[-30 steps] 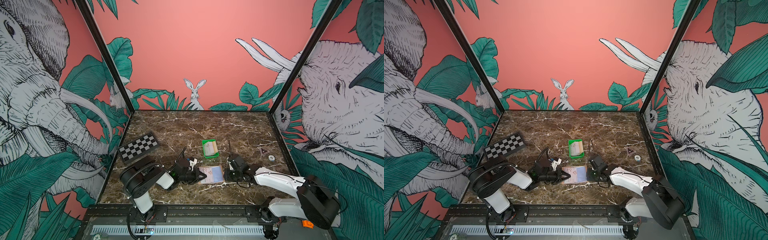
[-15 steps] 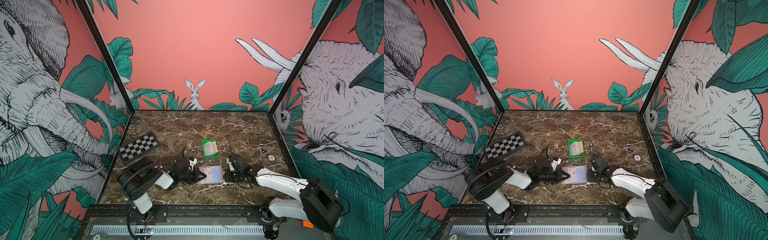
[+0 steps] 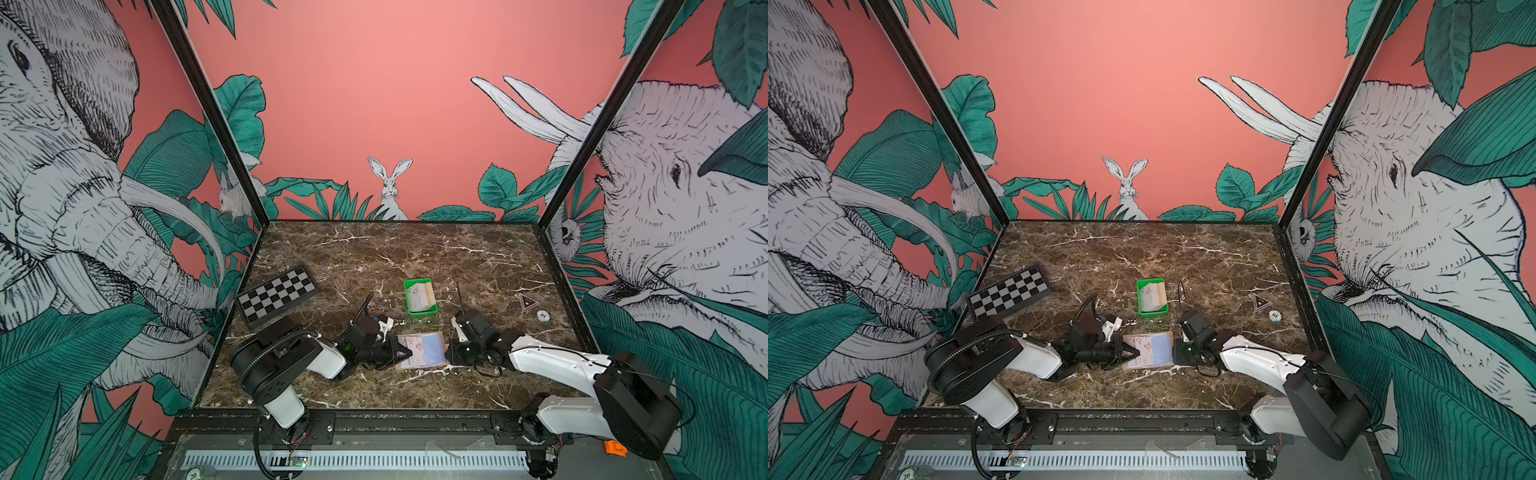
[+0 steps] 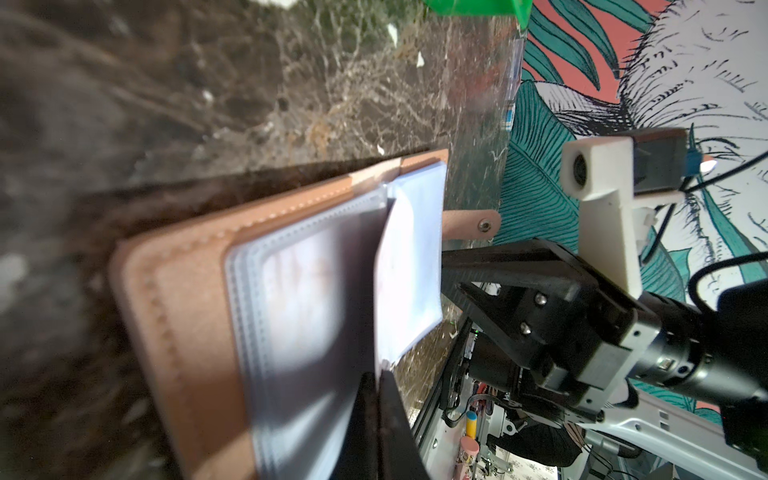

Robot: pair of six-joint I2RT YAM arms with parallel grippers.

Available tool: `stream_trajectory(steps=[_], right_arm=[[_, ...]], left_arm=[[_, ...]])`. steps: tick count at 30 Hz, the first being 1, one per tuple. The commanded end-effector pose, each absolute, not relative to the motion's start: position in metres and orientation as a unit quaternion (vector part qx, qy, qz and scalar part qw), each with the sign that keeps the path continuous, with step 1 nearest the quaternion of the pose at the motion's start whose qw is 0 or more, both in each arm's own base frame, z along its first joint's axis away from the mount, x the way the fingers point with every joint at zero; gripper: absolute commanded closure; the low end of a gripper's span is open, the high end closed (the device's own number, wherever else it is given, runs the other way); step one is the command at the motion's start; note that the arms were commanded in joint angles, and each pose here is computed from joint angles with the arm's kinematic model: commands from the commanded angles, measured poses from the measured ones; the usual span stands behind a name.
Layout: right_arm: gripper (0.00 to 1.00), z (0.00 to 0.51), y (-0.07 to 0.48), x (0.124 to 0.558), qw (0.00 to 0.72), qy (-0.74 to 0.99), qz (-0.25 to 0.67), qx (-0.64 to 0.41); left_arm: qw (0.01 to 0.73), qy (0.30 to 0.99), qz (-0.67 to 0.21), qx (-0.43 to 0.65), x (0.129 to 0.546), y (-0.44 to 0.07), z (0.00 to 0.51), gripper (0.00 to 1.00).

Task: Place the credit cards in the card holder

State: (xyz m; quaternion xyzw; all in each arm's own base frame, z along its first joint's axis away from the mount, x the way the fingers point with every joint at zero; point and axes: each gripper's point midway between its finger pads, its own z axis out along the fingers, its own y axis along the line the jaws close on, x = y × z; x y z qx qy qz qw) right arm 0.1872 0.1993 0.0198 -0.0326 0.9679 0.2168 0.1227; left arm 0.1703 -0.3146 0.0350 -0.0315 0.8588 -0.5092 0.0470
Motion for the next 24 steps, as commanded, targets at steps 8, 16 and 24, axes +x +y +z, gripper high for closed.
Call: stream_trajectory(steps=[8, 16, 24], right_arm=[[0.82, 0.013, 0.198, 0.184, 0.112, 0.972, 0.203, -0.042], [0.82, 0.013, 0.198, 0.185, 0.112, 0.972, 0.199, -0.044], [0.82, 0.012, 0.197, 0.184, 0.113, 0.973, 0.196, -0.045]], left_arm=[[0.045, 0.860, -0.507, -0.030, 0.171, -0.318, 0.035, 1.00], [0.049, 0.856, -0.514, -0.028, 0.175, -0.323, 0.038, 1.00], [0.060, 0.876, -0.478, -0.029, 0.172, -0.308, 0.033, 1.00]])
